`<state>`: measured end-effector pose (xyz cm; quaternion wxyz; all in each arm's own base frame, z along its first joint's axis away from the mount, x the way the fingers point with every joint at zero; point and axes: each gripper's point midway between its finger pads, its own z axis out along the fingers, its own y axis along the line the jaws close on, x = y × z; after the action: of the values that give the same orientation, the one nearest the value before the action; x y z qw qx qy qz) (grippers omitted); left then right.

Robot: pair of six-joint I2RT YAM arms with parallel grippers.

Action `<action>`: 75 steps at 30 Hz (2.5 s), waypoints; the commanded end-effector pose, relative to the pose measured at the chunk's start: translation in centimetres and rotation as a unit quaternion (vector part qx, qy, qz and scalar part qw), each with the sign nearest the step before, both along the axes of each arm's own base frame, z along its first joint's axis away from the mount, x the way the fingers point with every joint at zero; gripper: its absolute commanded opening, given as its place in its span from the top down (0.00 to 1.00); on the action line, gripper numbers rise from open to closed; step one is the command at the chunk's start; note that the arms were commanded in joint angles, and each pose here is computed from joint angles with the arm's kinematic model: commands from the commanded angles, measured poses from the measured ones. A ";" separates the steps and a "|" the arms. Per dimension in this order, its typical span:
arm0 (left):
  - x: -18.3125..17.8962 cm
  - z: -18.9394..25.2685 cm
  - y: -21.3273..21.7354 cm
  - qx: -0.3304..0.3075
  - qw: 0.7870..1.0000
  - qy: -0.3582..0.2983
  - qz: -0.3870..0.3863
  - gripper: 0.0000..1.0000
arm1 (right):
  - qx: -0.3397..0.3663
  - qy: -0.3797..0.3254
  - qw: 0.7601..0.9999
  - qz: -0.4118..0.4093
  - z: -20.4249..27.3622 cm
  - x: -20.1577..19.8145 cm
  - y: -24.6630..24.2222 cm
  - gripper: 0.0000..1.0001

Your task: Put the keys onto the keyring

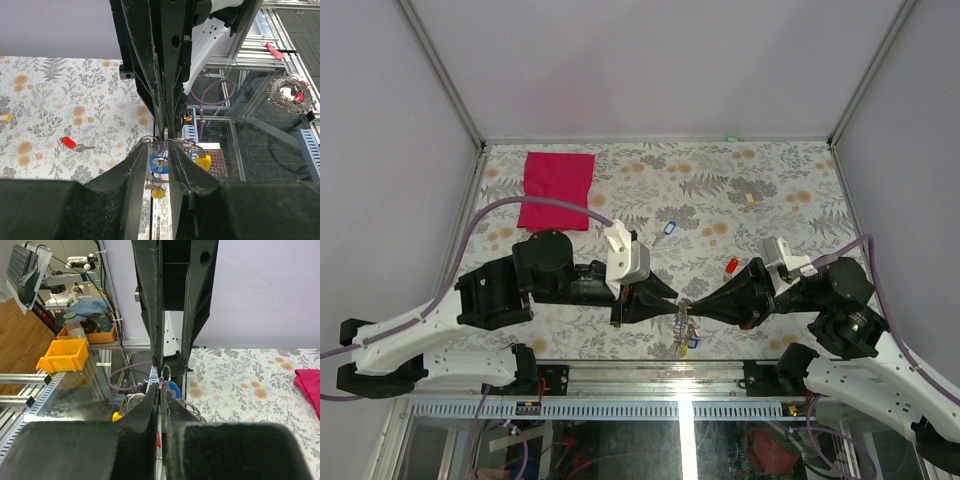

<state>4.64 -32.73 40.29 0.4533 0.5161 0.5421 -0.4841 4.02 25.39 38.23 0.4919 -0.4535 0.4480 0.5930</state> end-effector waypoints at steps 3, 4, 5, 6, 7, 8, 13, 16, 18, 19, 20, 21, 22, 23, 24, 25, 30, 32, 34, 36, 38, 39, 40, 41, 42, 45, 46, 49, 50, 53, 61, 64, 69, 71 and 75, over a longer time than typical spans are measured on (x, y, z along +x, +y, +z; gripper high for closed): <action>-0.7 0.9 -0.9 -0.023 0.999 0.001 -0.022 0.74 | 0.063 -0.041 0.997 -0.007 4.4 -0.7 -1.2 1.00; -0.7 0.8 -1.0 -0.021 1.000 0.001 -0.023 0.74 | 0.064 -0.041 0.997 -0.008 4.4 -0.7 -1.2 1.00; -0.7 0.7 -1.0 -0.019 1.000 0.001 -0.024 0.74 | 0.065 -0.041 0.997 -0.008 4.5 -0.7 -1.2 1.00; -0.7 0.5 -1.1 -0.016 1.000 0.002 -0.024 0.75 | 0.067 -0.042 0.997 -0.009 4.6 -0.7 -1.3 1.00; -0.7 0.5 -1.2 -0.014 1.000 0.002 -0.024 0.77 | 0.068 -0.043 0.997 -0.010 4.6 -0.7 -1.3 1.00; -0.7 0.4 -1.2 -0.012 1.000 0.003 -0.025 0.79 | 0.068 -0.043 0.997 -0.012 4.6 -0.7 -1.3 1.00; -0.7 0.5 -1.1 -0.012 1.000 0.003 -0.025 0.97 | 0.072 -0.043 0.996 -0.020 4.7 -0.6 -1.5 1.00; -0.6 0.6 -1.0 -0.014 1.000 0.001 -0.022 1.00 | 0.078 -0.044 0.996 -0.028 4.9 -0.5 -1.7 1.00; -0.6 0.6 -1.0 -0.015 1.000 0.001 -0.020 1.00 | 0.085 -0.046 0.995 -0.033 5.2 -0.4 -1.9 1.00; -0.5 0.6 -1.0 -0.016 1.000 0.001 -0.019 1.00 | 0.089 -0.046 0.994 -0.036 5.3 -0.4 -2.0 1.00; -0.5 0.6 -1.1 -0.018 1.000 0.001 -0.017 1.00 | 0.095 -0.046 0.994 -0.039 5.5 -0.3 -2.1 1.00; -0.4 0.7 -1.1 -0.021 1.000 0.002 -0.016 1.00 | 0.101 -0.046 0.993 -0.042 5.7 -0.3 -2.2 1.00; -0.4 0.8 -1.1 -0.025 1.000 0.002 -0.015 1.00 | 0.110 -0.045 0.992 -0.046 6.0 -0.2 -2.3 1.00; -0.4 0.9 -1.1 -0.029 0.999 0.002 -0.013 1.00 | 0.120 -0.043 0.991 -0.049 6.2 -0.2 -2.4 1.00; -0.3 0.9 -1.1 -0.033 0.999 0.004 -0.011 1.00 | 0.131 -0.041 0.989 -0.053 6.5 -0.1 -2.6 1.00; -0.2 1.0 -1.2 -0.039 0.999 0.005 -0.008 1.00 | 0.142 -0.038 0.988 -0.056 6.8 -0.1 -2.7 1.00; -0.1 1.2 -1.7 -0.062 0.998 0.010 -0.005 1.00 | 0.191 -0.019 0.979 -0.066 7.9 0.4 -3.1 1.00; -0.1 1.3 -1.8 -0.069 0.998 0.011 -0.005 1.00 | 0.205 -0.013 0.976 -0.068 8.2 0.5 -3.2 1.00; 0.0 1.4 -1.9 -0.075 0.997 0.013 -0.003 1.00 | 0.215 -0.009 0.974 -0.067 8.3 0.6 -3.2 1.00; 0.1 1.6 -2.0 -0.080 0.997 0.013 -0.001 0.99 | 0.221 -0.007 0.973 -0.062 8.5 0.6 -3.3 1.00; 0.3 1.8 -2.0 -0.087 0.996 0.012 0.005 0.94 | 0.224 -0.007 0.973 -0.060 8.5 0.5 -3.3 1.00; 0.4 1.9 -1.9 -0.090 0.996 0.012 0.011 0.92 | 0.223 -0.008 0.973 -0.060 8.5 0.5 -3.3 1.00; 0.6 2.2 -1.7 -0.095 0.995 0.010 0.016 0.90 | 0.220 -0.009 0.974 -0.060 8.4 0.4 -3.3 1.00; 0.8 2.4 -1.6 -0.100 0.995 0.009 0.021 0.86 | 0.216 -0.010 0.975 -0.060 8.3 0.4 -3.2 1.00; 0.9 2.6 -1.4 -0.105 0.994 0.008 0.027 0.83 | 0.211 -0.012 0.976 -0.060 8.1 0.4 -3.2 1.00; 1.1 3.6 -0.5 -0.128 0.991 0.003 0.040 0.80 | 0.199 -0.018 0.978 -0.060 7.7 0.3 -3.1 1.00; 1.2 3.8 -0.4 -0.132 0.990 0.004 0.045 0.79 | 0.195 -0.020 0.979 -0.059 7.6 0.2 -3.0 1.00; 1.4 4.4 0.1 -0.148 0.987 0.005 0.055 0.77 | 0.184 -0.026 0.981 -0.051 7.3 0.0 -2.8 1.00; 1.4 4.6 0.1 -0.152 0.987 0.006 0.055 0.77 | 0.180 -0.026 0.982 -0.049 7.2 0.0 -2.7 1.00; 1.3 4.8 0.0 -0.161 0.986 0.008 0.050 0.72 | 0.174 -0.028 0.983 -0.047 7.0 0.0 -2.6 1.00; 0.7 3.7 -1.5 -0.143 0.989 0.012 0.023 0.66 | 0.172 -0.031 0.983 -0.046 7.0 -0.1 -2.6 1.00; 1.0 3.5 -1.6 -0.141 0.989 0.012 0.030 0.66 | 0.172 -0.033 0.984 -0.045 7.1 -0.2 -2.7 1.00; 0.9 3.3 -2.1 -0.136 0.990 0.013 0.024 0.67 | 0.169 -0.034 0.984 -0.042 7.0 -0.3 -2.6 1.00; 0.8 3.3 -2.4 -0.133 0.991 0.015 0.017 0.68 | 0.166 -0.033 0.985 -0.042 6.9 -0.2 -2.4 1.00; 0.4 3.3 -2.6 -0.131 0.991 0.013 0.005 0.69 | 0.163 -0.032 0.985 -0.043 6.6 0.0 -2.3 1.00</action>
<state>5.80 -35.11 41.26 0.5004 0.4457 0.5164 -0.5332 4.72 23.95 42.17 0.5725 -0.3650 0.3892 0.6225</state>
